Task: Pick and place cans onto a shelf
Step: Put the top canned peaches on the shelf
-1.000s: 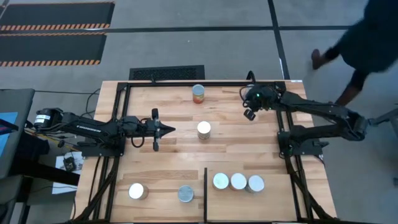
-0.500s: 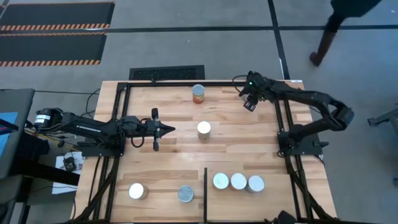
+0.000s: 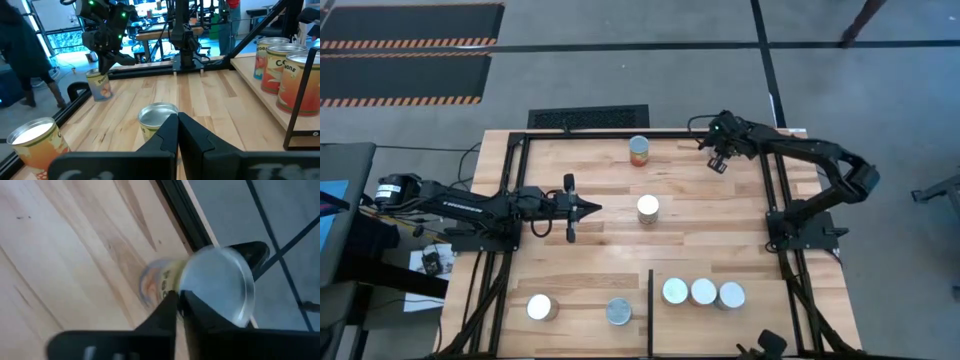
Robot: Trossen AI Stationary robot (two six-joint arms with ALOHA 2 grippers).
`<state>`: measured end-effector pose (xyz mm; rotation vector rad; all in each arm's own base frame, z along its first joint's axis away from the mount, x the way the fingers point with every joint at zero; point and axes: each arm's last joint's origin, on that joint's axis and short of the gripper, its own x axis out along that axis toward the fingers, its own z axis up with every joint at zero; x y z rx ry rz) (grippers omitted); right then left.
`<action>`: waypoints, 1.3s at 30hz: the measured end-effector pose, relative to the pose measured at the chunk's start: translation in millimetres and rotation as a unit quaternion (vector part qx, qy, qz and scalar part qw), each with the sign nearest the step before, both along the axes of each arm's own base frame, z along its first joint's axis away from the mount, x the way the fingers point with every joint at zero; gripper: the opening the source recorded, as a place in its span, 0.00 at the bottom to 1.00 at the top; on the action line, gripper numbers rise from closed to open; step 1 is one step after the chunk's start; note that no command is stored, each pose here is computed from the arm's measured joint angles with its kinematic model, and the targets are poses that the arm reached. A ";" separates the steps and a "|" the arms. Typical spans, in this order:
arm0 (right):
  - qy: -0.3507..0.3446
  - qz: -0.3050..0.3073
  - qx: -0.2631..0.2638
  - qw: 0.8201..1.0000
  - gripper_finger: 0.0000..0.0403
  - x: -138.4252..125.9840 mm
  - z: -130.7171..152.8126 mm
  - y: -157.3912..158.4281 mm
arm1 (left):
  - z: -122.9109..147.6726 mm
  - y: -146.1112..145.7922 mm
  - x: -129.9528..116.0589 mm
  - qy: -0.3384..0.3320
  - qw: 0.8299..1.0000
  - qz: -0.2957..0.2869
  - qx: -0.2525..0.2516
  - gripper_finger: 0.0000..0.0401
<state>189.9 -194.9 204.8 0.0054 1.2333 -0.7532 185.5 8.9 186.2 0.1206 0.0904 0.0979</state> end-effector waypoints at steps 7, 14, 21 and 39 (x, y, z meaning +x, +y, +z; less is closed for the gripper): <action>-0.012 0.004 0.050 0.999 0.03 1.0 21.7 6.7 | 0.0 0.0 0.0 0.000 1.000 0.000 0.000 0.00; -0.019 0.028 0.069 0.997 0.01 -1.3 57.8 52.6 | 0.0 0.0 0.0 0.000 1.000 -0.001 0.001 0.00; -0.058 0.048 0.086 0.993 0.01 -23.2 91.1 136.1 | 0.6 -0.2 0.1 -0.002 1.000 -0.005 0.009 0.00; -0.014 0.026 0.158 0.987 0.01 -91.6 84.7 290.8 | 0.8 -0.2 0.1 -0.003 1.000 -0.005 0.013 0.00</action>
